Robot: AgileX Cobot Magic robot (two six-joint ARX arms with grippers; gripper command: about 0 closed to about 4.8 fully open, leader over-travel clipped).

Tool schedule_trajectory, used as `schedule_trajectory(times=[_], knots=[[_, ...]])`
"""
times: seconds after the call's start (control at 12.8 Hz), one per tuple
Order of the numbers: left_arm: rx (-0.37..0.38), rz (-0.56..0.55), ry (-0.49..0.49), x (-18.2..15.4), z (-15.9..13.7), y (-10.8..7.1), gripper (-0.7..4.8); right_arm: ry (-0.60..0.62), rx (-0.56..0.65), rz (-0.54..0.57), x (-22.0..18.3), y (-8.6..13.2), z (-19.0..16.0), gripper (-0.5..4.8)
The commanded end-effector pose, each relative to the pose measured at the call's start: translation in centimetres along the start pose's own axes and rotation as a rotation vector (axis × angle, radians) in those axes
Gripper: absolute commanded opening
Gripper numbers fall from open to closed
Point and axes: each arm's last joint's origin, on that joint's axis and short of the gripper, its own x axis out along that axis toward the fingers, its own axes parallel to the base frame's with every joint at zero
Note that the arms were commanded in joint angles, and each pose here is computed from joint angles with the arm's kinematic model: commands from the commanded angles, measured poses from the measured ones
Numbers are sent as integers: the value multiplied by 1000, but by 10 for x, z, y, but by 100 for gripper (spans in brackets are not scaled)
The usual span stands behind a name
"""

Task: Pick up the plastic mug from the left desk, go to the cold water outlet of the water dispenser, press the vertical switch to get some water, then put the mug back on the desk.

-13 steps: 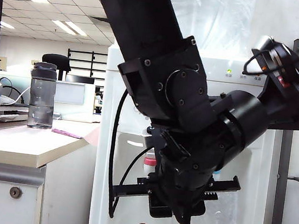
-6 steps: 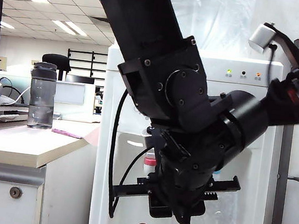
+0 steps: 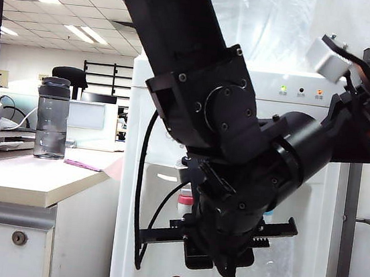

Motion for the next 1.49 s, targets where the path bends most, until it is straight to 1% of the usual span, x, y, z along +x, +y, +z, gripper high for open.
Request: schedule_trajectory(times=[0.08,0.31,0.47,0.78,1.02,1.1,1.33,1.49], knots=[[-15,-14,-17,-3,4,-3,-6,5,-82,-19,0,-2,1,-1],[-16,-14,-18,-3,4,-4,-5,10,-133,-26,1,-3,1,-2],[-15,-14,-18,-3,4,-4,-6,38,-159,-13,6,-1,1,-2],[-9,-14,-18,-3,4,-4,-5,24,-165,53,24,7,2,-2],[-9,-14,-18,-3,4,-4,-6,20,-169,37,27,5,2,-2],[-9,-14,-18,-3,4,-4,-6,21,-162,37,27,5,1,-2],[-10,-14,-18,-3,4,-4,-6,27,-69,49,30,7,-2,-1],[-10,-14,-18,-3,4,-4,-6,38,-7,76,33,10,-6,-2]])
